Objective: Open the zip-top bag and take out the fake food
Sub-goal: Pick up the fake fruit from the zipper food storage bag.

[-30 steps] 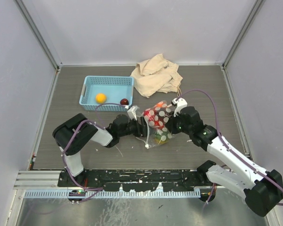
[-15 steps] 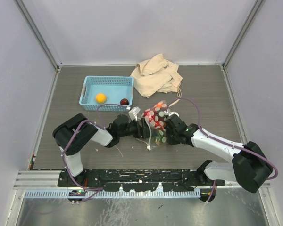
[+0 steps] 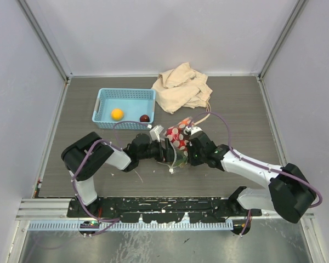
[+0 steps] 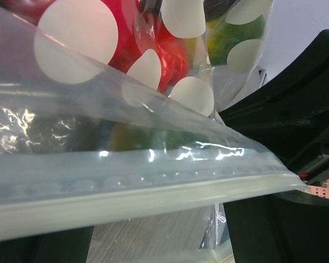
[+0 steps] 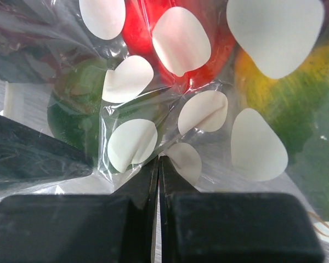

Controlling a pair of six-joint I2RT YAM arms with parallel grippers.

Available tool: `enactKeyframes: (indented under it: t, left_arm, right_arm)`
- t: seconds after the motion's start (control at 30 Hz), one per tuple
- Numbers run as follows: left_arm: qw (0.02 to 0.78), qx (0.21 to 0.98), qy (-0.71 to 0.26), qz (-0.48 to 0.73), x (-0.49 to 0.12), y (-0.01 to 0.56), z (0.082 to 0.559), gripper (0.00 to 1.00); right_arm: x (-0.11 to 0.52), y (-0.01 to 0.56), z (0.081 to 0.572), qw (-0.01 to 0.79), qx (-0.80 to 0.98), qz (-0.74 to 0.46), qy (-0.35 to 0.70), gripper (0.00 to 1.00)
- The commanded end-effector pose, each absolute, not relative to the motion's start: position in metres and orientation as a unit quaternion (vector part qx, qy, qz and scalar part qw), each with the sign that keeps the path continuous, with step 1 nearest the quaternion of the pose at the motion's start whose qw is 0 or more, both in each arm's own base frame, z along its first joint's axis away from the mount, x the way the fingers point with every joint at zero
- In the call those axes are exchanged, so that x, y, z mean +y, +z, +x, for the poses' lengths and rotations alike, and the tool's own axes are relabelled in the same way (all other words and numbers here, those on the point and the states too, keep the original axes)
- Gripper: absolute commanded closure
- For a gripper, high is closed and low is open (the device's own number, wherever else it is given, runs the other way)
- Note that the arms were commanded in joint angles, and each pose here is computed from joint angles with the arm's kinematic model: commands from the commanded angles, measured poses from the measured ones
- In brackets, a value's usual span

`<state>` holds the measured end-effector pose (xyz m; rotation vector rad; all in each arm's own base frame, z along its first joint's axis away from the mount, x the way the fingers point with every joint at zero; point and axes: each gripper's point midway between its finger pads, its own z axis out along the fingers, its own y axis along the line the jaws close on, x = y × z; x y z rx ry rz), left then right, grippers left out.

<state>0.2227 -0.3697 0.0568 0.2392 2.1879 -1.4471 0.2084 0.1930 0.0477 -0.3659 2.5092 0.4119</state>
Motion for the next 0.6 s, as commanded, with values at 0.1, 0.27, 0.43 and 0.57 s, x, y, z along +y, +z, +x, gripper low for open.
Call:
enactKeyframes:
  t: [0.1,0.27,0.43,0.57]
  left_arm:
    - [0.252,0.775,-0.567,0.120,-0.382,0.082,0.214,0.18]
    - [0.252,0.784,-0.555,0.117,-0.376,0.078,0.213,0.17]
    - [0.254,0.800,-0.533,0.108,-0.371,0.070,0.216,0.20]
    - [0.258,0.806,-0.523,0.104,-0.369,0.071,0.218,0.25]
  right_arm:
    - [0.230,0.059,0.226,0.310,0.914,-0.134,0.225,0.94]
    - [0.238,0.060,0.229,0.315,0.908,-0.131,0.244,0.94]
    - [0.241,0.069,0.230,0.332,0.897,-0.126,0.263,0.94]
    - [0.229,0.061,0.231,0.326,0.908,-0.116,0.238,0.94]
